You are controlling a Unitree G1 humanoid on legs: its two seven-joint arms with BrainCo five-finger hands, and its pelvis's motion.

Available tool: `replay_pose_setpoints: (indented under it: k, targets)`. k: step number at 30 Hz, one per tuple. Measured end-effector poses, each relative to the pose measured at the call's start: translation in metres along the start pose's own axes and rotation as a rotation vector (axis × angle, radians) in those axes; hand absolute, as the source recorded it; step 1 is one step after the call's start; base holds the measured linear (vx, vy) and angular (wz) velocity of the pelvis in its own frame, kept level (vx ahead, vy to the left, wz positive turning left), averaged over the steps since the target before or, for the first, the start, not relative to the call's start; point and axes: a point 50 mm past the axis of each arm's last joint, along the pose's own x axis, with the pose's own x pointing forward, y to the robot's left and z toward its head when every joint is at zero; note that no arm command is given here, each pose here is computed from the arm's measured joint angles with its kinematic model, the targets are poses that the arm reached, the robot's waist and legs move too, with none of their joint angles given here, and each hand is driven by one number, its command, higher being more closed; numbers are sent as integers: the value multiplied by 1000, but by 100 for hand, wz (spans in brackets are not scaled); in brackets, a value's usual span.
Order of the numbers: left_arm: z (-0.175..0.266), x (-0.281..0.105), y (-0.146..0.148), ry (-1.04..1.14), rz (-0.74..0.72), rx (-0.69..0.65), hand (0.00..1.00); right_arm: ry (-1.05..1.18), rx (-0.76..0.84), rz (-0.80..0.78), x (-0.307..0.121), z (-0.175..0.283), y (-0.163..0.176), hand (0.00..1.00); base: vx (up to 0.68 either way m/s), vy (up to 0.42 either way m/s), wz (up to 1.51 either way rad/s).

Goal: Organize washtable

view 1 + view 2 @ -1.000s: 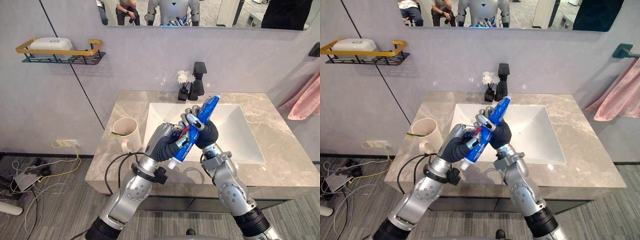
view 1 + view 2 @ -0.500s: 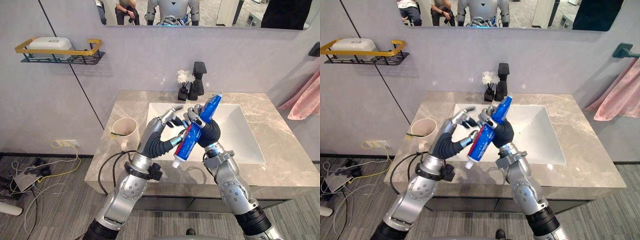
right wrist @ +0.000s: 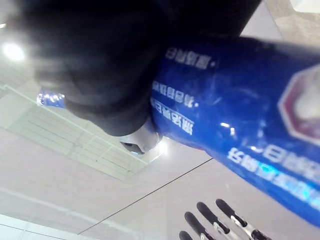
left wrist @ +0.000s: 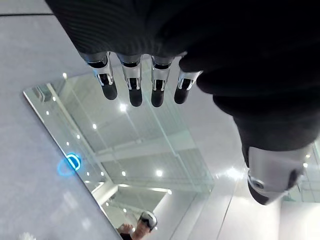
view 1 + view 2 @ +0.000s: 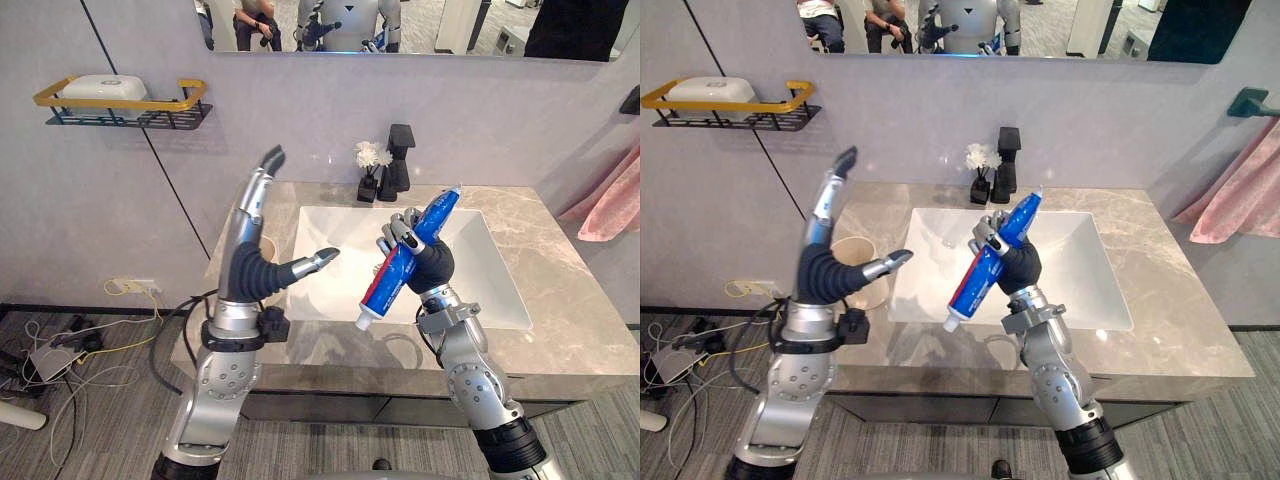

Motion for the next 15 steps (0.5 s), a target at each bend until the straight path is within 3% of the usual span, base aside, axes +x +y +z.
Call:
replay_pose_setpoints:
  k: [8,15]
  targets:
    - [-24,-21,72,161,324,233,0,-54,-7,-68,-8,9,-11,100,0,0,0]
    - [-66,-66,119,453,558,301,0,-129,-5,-81,-12,18,-9,100,-4,-4,9]
